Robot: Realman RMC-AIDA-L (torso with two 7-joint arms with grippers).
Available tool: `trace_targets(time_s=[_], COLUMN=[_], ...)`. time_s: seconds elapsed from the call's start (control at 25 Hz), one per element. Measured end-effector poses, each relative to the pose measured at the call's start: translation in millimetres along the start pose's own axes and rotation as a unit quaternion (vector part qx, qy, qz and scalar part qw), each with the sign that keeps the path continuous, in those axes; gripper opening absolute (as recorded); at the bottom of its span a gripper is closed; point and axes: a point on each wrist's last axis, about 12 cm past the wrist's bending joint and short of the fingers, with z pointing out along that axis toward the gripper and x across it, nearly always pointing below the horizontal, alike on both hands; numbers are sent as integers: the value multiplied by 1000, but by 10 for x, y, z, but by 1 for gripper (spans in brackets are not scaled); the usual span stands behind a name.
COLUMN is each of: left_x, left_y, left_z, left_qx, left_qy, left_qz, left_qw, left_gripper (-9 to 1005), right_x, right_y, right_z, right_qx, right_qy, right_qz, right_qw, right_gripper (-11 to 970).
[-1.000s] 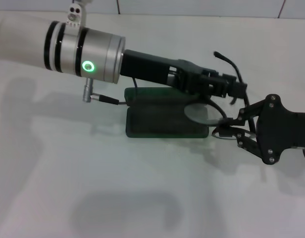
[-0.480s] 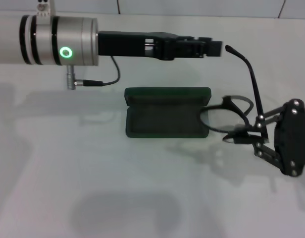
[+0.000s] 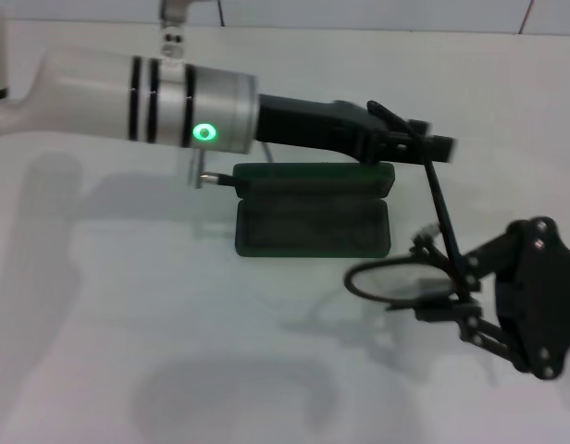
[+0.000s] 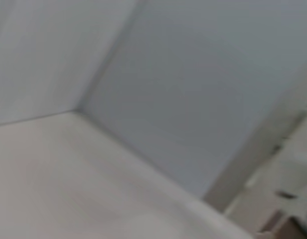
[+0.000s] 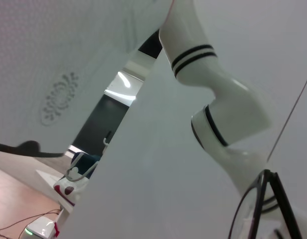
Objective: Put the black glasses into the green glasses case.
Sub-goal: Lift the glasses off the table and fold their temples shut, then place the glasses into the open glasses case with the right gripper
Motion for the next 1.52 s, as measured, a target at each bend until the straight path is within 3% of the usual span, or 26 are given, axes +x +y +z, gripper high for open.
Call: trace_targets(time_s=[0.12,0.32,0.52,0.76,1.04,1.08,1.32,1.52], left_x=[-72,-72,-57,-80,-58,-33,63,125], left_y=[-103,-182,-193,-170,-101,-51,176,233], left_z=[58,-39,-58,-93,-276,-398,-760,-894], left_qx=[43,82,87,75,40,11,-109,-137], left_qy=[-10,-28,-30,-47,-123,-155,-202,-202], left_qz=[31,71,90,91,88,93,77,68], left_qw=[999,994,992,992,988,983,970,967], left_gripper=[554,554,555,555,556,556,557,557], right_x=[121,247,273,261,280,296,497,607], right_y=[-60,-111,-99,-89,-57,-65,-234,-361], right_z=[30,6,-71,-98,-97,-97,44,377], right_qx=[20,59,91,90,74,75,78,79], right_qy=[21,60,75,76,88,96,210,315], right_qz=[39,75,83,86,87,86,68,37], right_qw=[999,994,990,989,990,989,972,945], right_gripper=[105,106,107,108,109,110,111,112])
